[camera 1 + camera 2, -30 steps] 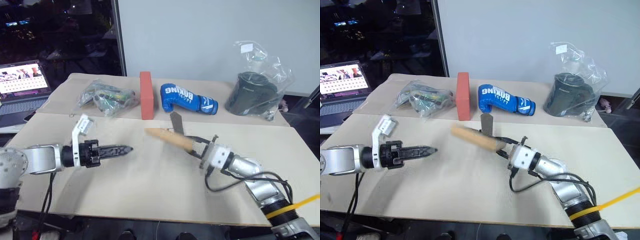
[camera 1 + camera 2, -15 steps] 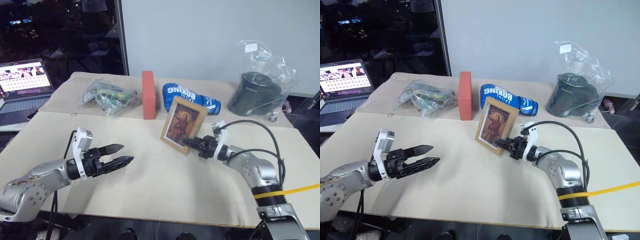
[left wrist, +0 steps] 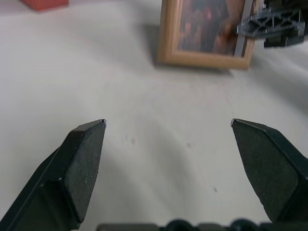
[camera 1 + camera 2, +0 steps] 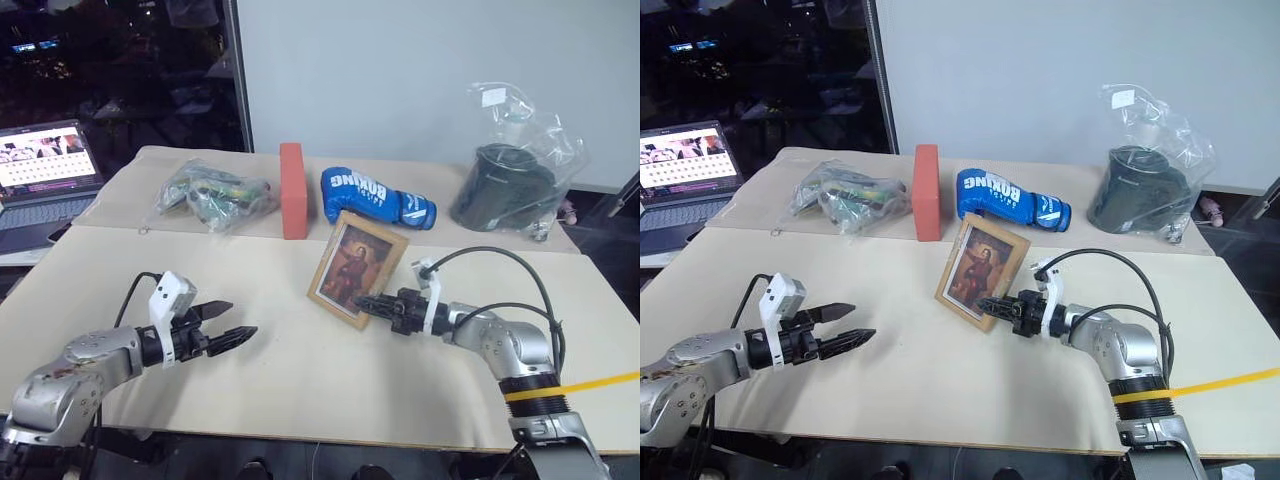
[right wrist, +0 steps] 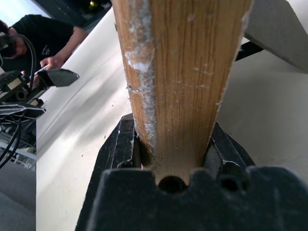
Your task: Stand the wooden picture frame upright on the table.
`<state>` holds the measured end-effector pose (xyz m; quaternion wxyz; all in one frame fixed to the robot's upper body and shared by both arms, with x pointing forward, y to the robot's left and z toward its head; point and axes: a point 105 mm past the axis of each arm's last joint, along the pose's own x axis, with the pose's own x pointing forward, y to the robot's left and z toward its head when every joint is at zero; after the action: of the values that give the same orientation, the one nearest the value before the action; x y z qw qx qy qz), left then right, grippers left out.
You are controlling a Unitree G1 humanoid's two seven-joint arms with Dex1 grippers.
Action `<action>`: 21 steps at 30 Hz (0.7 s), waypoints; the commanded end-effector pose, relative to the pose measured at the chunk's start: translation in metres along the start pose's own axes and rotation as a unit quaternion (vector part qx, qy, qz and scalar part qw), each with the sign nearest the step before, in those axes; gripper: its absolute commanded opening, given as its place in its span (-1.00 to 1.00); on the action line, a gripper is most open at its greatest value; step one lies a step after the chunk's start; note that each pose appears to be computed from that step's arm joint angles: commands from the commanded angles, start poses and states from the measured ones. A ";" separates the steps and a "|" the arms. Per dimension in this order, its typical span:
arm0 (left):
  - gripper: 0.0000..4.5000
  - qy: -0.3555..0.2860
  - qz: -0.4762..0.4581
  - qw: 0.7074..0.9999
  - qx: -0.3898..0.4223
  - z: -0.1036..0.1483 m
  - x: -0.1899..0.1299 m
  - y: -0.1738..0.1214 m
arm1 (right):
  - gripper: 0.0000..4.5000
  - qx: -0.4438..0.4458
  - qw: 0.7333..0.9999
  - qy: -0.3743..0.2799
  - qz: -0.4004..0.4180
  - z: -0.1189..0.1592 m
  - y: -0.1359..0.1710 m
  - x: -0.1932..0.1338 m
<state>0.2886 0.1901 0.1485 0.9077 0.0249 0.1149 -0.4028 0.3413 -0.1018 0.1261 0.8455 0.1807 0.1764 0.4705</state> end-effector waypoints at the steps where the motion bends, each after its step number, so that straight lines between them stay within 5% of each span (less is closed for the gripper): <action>1: 1.00 -0.009 0.013 1.000 0.027 0.009 0.003 0.006 | -0.46 0.033 0.999 0.018 -0.002 -0.014 0.003 0.000; 3: 1.00 -0.002 0.016 0.999 0.030 0.007 0.004 0.008 | 0.00 0.030 0.999 0.018 0.004 -0.013 0.008 -0.004; 10: 1.00 0.012 0.047 0.997 0.057 -0.002 0.011 0.026 | 0.99 0.035 0.999 0.016 0.001 -0.015 0.011 -0.037; 16: 1.00 0.027 0.042 0.996 0.069 -0.018 0.018 0.026 | 0.99 0.015 1.000 -0.008 -0.009 -0.014 0.012 -0.103; 21: 1.00 0.017 0.085 0.994 0.072 -0.018 0.023 0.043 | 0.99 -0.118 0.984 -0.040 -0.128 0.006 -0.012 -0.134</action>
<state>0.3235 0.1977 0.1123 0.9243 0.0729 0.1218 -0.3542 0.2793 -0.2130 0.1190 0.8946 0.1339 0.1764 0.3882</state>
